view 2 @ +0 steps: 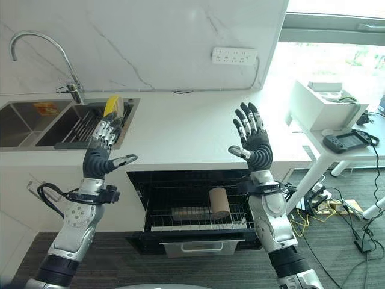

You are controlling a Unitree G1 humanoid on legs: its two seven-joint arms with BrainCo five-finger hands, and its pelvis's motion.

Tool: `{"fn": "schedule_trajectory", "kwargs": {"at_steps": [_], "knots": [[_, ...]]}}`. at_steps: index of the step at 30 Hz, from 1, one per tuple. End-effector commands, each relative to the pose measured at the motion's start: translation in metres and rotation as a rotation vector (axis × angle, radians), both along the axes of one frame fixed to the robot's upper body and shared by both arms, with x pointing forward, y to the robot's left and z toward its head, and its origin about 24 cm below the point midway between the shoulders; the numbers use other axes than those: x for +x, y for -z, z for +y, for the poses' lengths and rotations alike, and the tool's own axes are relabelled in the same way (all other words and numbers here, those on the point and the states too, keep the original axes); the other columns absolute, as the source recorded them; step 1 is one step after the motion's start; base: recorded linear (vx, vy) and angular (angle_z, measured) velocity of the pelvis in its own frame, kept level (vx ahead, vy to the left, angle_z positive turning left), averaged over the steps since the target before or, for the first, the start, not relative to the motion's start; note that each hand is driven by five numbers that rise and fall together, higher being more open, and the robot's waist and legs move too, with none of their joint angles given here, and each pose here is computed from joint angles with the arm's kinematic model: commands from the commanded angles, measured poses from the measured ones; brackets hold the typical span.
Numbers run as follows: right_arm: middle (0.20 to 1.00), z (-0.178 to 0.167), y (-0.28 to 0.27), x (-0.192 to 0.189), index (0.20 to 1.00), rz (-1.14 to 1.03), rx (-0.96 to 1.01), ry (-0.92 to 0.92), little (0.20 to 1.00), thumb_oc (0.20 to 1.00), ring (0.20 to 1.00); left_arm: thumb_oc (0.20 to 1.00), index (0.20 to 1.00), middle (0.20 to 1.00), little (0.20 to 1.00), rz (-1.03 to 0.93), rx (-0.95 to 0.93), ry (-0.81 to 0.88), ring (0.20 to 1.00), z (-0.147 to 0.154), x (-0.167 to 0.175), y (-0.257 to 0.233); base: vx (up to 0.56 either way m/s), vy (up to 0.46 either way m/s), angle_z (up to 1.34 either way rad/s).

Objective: Place the dishes in the dishwasher.

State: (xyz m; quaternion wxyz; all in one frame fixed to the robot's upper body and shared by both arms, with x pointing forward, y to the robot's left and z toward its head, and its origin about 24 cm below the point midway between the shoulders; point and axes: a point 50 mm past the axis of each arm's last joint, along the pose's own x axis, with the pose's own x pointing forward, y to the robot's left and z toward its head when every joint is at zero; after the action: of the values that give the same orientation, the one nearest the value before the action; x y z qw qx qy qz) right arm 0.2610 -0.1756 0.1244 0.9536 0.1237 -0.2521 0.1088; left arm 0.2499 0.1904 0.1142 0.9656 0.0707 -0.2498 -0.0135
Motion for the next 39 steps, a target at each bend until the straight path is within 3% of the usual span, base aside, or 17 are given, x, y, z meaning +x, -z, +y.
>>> {"fn": "schedule_trajectory", "kwargs": {"at_steps": [1,6,11,21,25,27,35,39], "knots": [[1.0,0.001,-0.028,0.005,1.0,-0.112,0.032,0.001,1.0,1.0,1.0,1.0,1.0,1.0,1.0,-0.126,0.049,-0.018,1.0,0.009,0.007,-0.028,0.03,-0.097,0.0],[1.0,-0.009,-0.022,-0.003,1.0,-0.066,-0.017,0.055,1.0,1.0,1.0,1.0,1.0,1.0,1.0,-0.102,0.059,-0.038,1.0,0.021,0.0,-0.024,0.03,-0.085,-0.01],[1.0,-0.026,-0.038,-0.002,1.0,-0.131,-0.006,0.118,1.0,1.0,1.0,1.0,1.0,1.0,1.0,-0.141,0.048,0.0,1.0,0.014,0.008,-0.031,-0.09,0.237,0.39],[1.0,-0.029,-0.054,0.007,1.0,-0.17,-0.063,0.169,1.0,1.0,1.0,1.0,1.0,1.0,1.0,-0.158,0.101,0.071,1.0,0.003,0.014,-0.028,0.08,0.923,0.14],[1.0,-0.02,-0.017,0.0,1.0,-0.054,0.034,0.055,1.0,1.0,1.0,1.0,1.0,1.0,1.0,-0.1,0.245,-0.052,1.0,0.034,-0.009,-0.017,0.11,0.672,-0.79],[1.0,-0.02,-0.019,-0.008,1.0,-0.078,0.016,0.09,1.0,1.0,1.0,1.0,1.0,1.0,1.0,-0.104,0.252,-0.056,1.0,0.043,-0.013,-0.024,-0.03,0.778,-1.67],[1.0,-0.035,-0.006,-0.018,1.0,-0.062,0.059,0.238,1.0,1.0,1.0,1.0,1.0,1.0,1.0,-0.08,0.281,0.054,1.0,0.009,0.004,-0.017,0.14,0.199,0.52],[1.0,-0.038,-0.005,-0.017,1.0,-0.065,0.075,0.231,1.0,1.0,1.0,1.0,1.0,1.0,1.0,-0.085,0.296,0.044,1.0,0.009,0.004,-0.016,0.14,-0.052,0.23]]}}
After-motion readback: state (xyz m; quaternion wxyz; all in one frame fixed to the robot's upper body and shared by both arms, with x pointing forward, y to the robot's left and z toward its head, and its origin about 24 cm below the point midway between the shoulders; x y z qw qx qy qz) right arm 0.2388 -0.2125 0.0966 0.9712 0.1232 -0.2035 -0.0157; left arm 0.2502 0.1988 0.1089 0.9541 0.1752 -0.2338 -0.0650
